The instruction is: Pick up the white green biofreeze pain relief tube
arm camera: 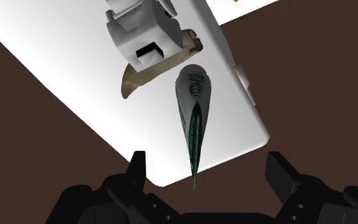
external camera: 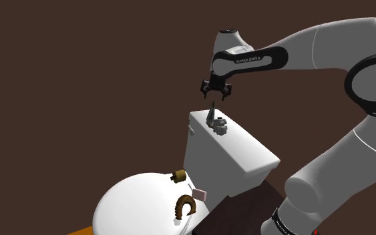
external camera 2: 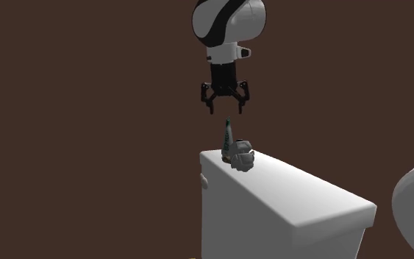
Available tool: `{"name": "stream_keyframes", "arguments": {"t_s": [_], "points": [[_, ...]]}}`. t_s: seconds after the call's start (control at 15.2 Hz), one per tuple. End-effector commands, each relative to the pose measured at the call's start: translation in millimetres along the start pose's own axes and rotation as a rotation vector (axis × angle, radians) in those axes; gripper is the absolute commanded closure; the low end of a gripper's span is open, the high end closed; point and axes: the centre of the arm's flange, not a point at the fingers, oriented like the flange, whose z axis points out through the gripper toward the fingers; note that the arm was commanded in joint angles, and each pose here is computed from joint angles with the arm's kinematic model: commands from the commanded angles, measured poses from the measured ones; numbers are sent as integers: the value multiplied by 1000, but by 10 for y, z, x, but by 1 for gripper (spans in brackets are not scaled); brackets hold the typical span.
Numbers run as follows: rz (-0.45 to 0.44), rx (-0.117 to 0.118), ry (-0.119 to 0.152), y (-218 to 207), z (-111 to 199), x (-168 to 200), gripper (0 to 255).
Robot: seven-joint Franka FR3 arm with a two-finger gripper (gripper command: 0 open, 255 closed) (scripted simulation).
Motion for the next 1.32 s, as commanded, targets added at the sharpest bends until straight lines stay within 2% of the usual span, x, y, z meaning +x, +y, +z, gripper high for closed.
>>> {"name": "stream_keyframes", "arguments": {"t_s": [0.0,0.53,0.66,0.73,1.25], "points": [[78,-20,25,22,96,199,0],[83,-21,27,10,483,96,0],[83,-21,27,10,483,96,0],[83,-21,27,10,488,99,255],[83,-21,27,11,486,98,255]]}}
